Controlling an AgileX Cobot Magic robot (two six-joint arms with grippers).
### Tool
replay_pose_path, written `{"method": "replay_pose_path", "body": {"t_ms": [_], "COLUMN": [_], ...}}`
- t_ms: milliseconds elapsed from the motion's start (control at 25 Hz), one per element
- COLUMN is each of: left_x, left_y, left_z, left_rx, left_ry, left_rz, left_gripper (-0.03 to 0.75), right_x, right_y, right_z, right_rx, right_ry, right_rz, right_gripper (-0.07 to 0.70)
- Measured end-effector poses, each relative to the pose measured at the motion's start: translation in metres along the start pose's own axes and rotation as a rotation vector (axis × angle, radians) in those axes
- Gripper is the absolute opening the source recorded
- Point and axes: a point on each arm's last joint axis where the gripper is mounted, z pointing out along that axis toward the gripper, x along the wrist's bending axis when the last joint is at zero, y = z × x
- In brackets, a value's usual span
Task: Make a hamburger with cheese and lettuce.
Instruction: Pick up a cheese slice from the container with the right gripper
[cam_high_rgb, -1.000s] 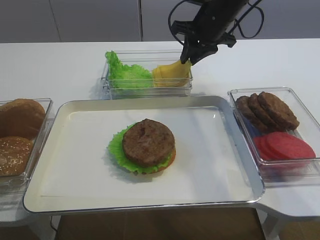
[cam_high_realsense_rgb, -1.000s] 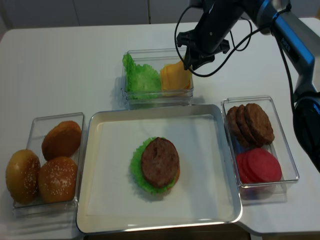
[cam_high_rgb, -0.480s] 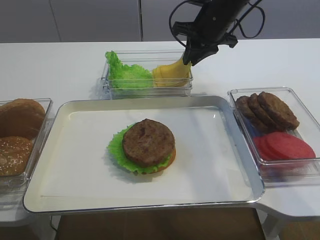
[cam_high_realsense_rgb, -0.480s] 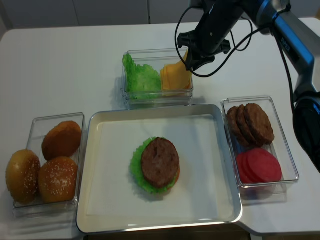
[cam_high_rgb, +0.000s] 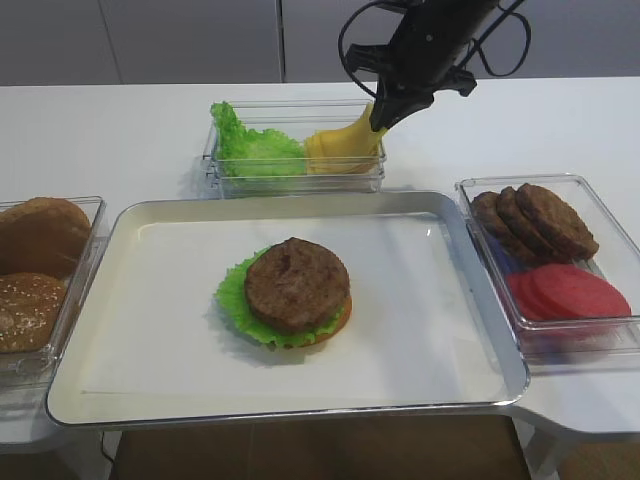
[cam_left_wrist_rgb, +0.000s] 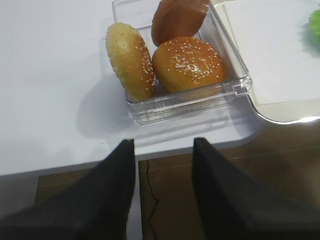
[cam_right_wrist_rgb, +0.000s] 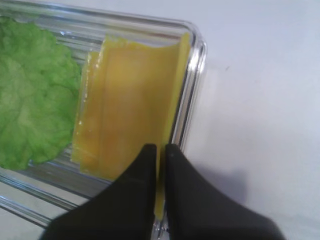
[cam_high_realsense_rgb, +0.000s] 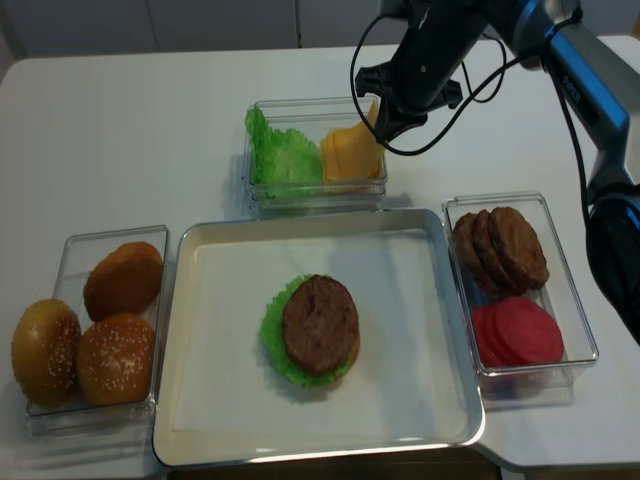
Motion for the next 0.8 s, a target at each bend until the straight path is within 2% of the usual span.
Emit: {"method": "replay_pose_path", "body": {"t_ms": [800], "left_x": [0.0001], "left_y": [0.0000], "left_z": [0.0000], "left_rx": [0.000], "left_ry": [0.002], "left_rz": [0.001], "left_gripper": [0.288], "right_x": [0.0000], "right_y": [-0.0018], "right_z": [0.0000], "right_rx": [0.020], "right_ry": [0.000], "right_rz": [0.017], "right_gripper": [0.043]}}
